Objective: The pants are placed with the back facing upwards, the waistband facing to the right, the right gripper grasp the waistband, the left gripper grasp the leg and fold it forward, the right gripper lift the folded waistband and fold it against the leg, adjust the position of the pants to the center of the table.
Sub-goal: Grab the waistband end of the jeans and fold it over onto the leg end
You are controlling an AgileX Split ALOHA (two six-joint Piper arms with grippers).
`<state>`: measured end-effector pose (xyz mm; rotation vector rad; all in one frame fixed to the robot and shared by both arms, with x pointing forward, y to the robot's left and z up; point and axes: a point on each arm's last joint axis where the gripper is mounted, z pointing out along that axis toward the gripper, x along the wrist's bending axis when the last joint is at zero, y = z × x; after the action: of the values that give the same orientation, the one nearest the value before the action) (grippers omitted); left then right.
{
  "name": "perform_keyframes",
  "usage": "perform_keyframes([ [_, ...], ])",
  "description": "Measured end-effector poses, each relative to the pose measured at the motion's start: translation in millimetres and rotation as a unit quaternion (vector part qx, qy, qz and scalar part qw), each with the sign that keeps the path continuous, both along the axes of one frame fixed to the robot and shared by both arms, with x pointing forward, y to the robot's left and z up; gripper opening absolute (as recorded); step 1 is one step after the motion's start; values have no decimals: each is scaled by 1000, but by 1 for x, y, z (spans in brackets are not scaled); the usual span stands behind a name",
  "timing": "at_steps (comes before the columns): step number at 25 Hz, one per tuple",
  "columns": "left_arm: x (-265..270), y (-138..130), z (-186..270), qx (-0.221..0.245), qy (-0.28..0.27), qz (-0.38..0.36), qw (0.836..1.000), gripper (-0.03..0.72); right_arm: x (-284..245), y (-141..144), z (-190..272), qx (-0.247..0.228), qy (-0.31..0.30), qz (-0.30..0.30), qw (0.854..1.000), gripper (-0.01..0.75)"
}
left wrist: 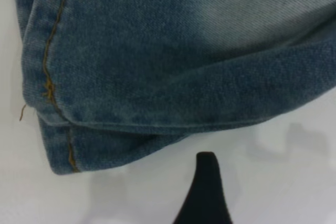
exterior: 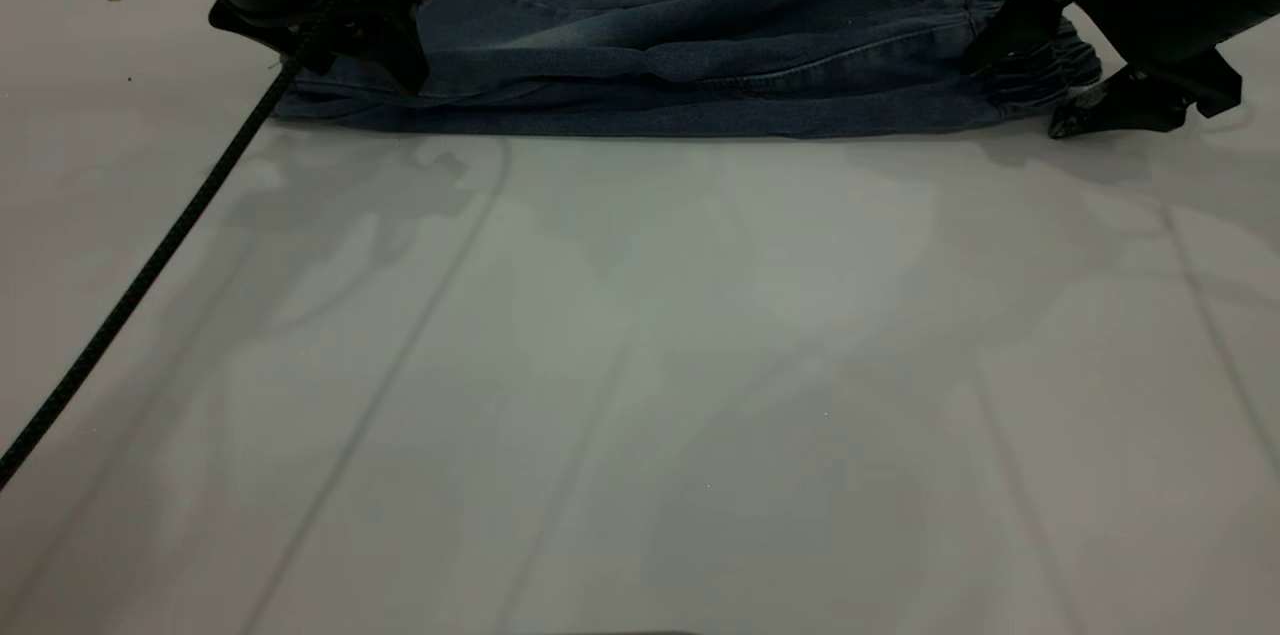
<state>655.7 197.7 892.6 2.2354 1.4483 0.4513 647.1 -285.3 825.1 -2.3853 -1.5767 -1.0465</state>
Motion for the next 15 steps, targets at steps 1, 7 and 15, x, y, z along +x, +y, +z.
perform_keyframes([
  [1, 0, 0, 0, 0, 0, 0, 1000, 561, 1, 0, 0, 2, -8, -5, 1000, 589],
  [7, 0, -1, 0, -18, 4, 17, 1000, 561, 11, 0, 3, 10, -68, -5, 998, 586],
  [15, 0, -3, 1, -42, 9, 38, 998, 561, 33, -1, -12, 10, -83, -2, 996, 415],
])
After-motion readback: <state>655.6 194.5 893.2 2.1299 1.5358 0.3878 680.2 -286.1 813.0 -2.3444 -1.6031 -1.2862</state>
